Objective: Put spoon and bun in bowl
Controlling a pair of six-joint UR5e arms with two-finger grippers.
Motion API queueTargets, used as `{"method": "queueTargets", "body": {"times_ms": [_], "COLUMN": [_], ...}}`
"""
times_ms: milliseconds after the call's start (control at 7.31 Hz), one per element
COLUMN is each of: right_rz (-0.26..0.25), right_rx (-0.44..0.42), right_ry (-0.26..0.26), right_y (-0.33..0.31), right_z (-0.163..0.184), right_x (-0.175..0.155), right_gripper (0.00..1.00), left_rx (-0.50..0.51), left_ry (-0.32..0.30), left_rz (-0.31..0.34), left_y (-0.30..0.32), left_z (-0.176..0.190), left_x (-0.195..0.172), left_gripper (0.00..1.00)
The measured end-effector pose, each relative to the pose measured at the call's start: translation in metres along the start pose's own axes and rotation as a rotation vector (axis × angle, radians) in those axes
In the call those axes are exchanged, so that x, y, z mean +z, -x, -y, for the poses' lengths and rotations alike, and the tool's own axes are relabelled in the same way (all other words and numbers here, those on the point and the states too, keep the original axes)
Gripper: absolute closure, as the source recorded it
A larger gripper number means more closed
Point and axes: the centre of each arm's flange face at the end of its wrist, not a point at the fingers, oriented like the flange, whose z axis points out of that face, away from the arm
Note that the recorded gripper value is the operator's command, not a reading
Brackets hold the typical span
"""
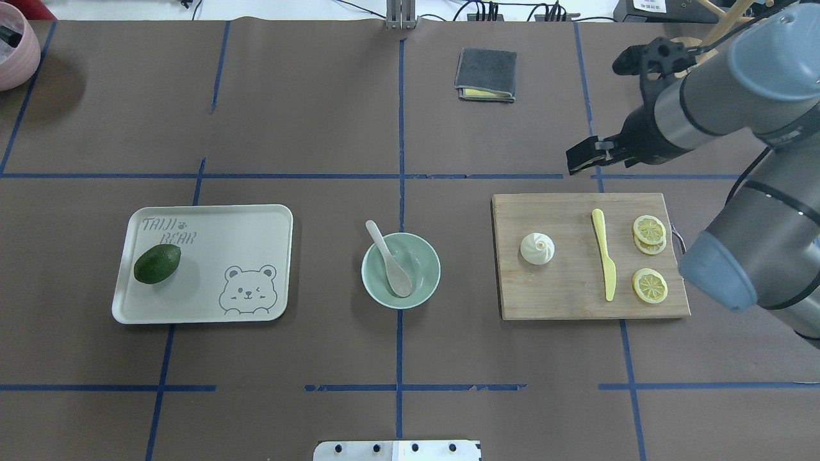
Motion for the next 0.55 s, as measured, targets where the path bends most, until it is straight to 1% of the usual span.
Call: {"method": "queueTargets", "body": {"times_ms": [137,410,547], "right_rz": [-0.012,-0.072,-0.098], "right_rx": [-0.028,-0.076,-0.088], "right_ry": [0.007,0.002,0.010], "right_y": [0.017,0.044,0.052], "right_z": [-0.015,-0.047,-0.058], "right_x": [0.016,0.055,0.074], "right_gripper": [0.00,0.00,0.00], "left_rx": [-0.013,-0.017,-0.016], "left_ry": [0.007,0.010,0.010], "left_rz": [-0.010,-0.017,-0.018], "left_y": [0.005,0.006,0.006], "left_z": [-0.008,-0.011,-0.010], "left_x": [0.005,0.007,0.007], "left_gripper": [0.00,0.00,0.00]}}
